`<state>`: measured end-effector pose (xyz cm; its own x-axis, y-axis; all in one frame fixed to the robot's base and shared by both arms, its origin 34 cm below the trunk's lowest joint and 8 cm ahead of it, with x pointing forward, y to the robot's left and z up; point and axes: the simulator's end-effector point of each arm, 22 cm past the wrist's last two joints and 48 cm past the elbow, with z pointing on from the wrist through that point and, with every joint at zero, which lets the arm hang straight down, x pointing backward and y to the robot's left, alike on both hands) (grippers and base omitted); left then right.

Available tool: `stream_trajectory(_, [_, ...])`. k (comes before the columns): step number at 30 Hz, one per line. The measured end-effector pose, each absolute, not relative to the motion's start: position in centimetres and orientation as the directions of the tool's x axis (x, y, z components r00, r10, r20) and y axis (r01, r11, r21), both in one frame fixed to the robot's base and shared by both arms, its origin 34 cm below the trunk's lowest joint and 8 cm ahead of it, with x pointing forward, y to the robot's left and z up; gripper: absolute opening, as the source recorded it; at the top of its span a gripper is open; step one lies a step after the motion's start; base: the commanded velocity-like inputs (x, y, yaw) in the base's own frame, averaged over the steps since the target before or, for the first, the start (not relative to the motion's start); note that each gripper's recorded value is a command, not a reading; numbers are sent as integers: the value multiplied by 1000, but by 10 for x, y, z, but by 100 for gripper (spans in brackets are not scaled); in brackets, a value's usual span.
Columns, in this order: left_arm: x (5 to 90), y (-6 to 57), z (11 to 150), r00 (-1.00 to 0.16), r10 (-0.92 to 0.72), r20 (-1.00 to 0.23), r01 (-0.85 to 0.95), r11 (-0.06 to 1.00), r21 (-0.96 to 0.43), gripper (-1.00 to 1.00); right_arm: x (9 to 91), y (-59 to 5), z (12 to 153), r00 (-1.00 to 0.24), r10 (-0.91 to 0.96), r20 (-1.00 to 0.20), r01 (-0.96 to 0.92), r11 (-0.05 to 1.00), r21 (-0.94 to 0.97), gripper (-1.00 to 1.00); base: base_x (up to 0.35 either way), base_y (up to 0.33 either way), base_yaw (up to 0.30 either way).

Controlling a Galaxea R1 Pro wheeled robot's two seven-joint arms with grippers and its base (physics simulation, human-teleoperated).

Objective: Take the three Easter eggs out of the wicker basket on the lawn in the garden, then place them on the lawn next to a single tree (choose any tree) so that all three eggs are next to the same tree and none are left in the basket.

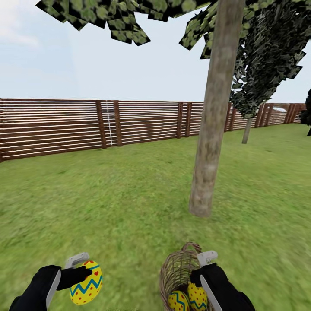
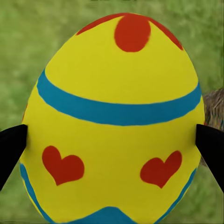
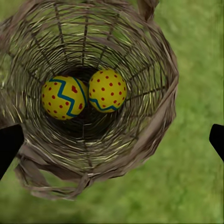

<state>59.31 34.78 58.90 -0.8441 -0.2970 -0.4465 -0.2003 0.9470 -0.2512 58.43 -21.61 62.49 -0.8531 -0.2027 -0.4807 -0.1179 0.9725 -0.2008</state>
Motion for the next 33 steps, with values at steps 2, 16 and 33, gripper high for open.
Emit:
stream_trajectory(2, [593, 348, 589, -844, -297, -446, -200, 947, -251, -100, 584, -216, 625, -853, -203, -481, -118, 973, -201, 100, 0, 0, 293])
stream_trajectory(16, [593, 346, 589, -844, -297, -446, -199, 947, -254, -100, 585, -218, 625, -853, -199, -482, -115, 973, -198, 100, 17, 0, 193])
stream_trajectory(33, [593, 343, 588, -845, -297, -445, -198, 946, -257, -100, 586, -219, 628, -851, -194, -488, -109, 974, -197, 100, 167, 0, 0])
